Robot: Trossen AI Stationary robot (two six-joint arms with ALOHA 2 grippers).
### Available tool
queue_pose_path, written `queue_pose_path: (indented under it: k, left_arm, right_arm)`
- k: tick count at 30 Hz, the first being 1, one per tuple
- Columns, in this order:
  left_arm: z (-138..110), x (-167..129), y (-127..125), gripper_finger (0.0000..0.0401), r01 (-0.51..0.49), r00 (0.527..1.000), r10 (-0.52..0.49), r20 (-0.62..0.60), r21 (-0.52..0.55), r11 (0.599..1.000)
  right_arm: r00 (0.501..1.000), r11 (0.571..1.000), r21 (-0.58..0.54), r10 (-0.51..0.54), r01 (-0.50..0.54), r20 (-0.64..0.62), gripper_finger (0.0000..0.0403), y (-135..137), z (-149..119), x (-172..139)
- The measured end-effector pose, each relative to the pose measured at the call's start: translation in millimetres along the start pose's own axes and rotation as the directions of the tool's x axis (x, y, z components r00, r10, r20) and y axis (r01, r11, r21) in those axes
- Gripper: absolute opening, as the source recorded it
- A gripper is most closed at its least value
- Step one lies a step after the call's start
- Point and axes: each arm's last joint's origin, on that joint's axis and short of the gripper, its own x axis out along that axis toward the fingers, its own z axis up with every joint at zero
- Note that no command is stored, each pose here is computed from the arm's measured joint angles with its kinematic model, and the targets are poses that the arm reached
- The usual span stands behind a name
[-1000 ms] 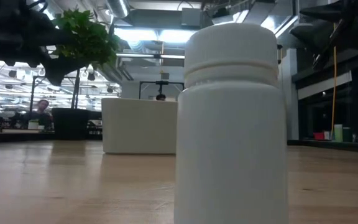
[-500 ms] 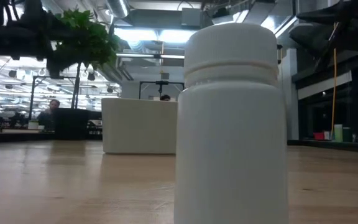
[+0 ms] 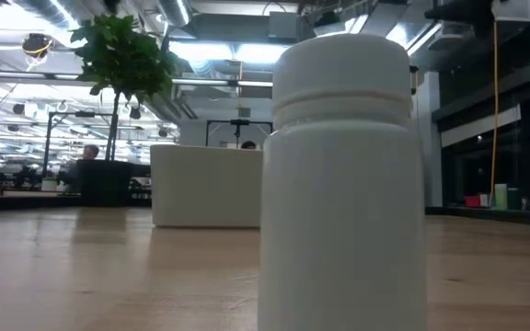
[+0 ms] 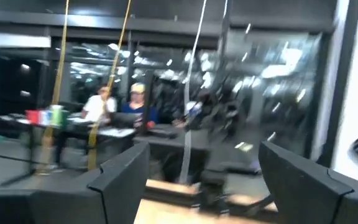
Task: Pick and place pill bottles into a basket
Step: Put the white pill bottle into the gray basket
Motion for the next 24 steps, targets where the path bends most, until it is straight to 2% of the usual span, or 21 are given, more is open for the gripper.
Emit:
queue_pose_path:
  k: [2, 4, 7, 9, 10, 14, 17, 21, 24]
  left_arm:
    - [16, 26, -1, 0.0292, -0.025, 0.999, 0.028, -0.041, 0.069, 0.997]
    - [29, 53, -1, 0.0293, -0.051, 0.995, 0.058, -0.079, 0.094, 0.994]
    - [36, 88, 3, 0.0293, -0.092, 0.978, 0.109, -0.179, 0.097, 0.991]
    - [35, 108, 7, 0.0293, -0.121, 0.956, 0.142, -0.258, 0.095, 0.988]
    - [34, 116, 10, 0.0293, -0.135, 0.943, 0.157, -0.292, 0.094, 0.986]
    - [25, 144, 15, 0.0293, -0.174, 0.912, 0.187, -0.364, 0.07, 0.982]
    - [18, 156, 15, 0.0293, -0.175, 0.903, 0.184, -0.389, 0.059, 0.983]
    - [5, 164, 12, 0.0293, -0.17, 0.888, 0.175, -0.426, 0.051, 0.984]
    - [-2, 168, 10, 0.0293, -0.17, 0.88, 0.17, -0.443, 0.042, 0.985]
  right_arm:
    - [0.991, 0.996, -0.045, -0.084, 0.08, -0.101, 0.0223, 8, 22, 7]
    - [0.959, 0.978, -0.134, -0.184, 0.158, -0.214, 0.0223, 12, 38, 17]
    - [0.873, 0.927, -0.278, -0.343, 0.254, -0.347, 0.0223, 9, 54, 35]
    - [0.809, 0.885, -0.357, -0.433, 0.298, -0.398, 0.0223, 1, 61, 49]
    - [0.792, 0.87, -0.386, -0.458, 0.306, -0.404, 0.0223, -2, 65, 55]
    - [0.758, 0.863, -0.447, -0.451, 0.234, -0.472, 0.0223, -12, 67, 83]
    - [0.703, 0.849, -0.466, -0.489, 0.248, -0.517, 0.0223, -33, 66, 99]
    - [0.658, 0.909, -0.373, -0.397, 0.185, -0.64, 0.0223, -68, 63, 120]
    - [0.618, 0.936, -0.323, -0.338, 0.142, -0.709, 0.0234, -99, 57, 140]
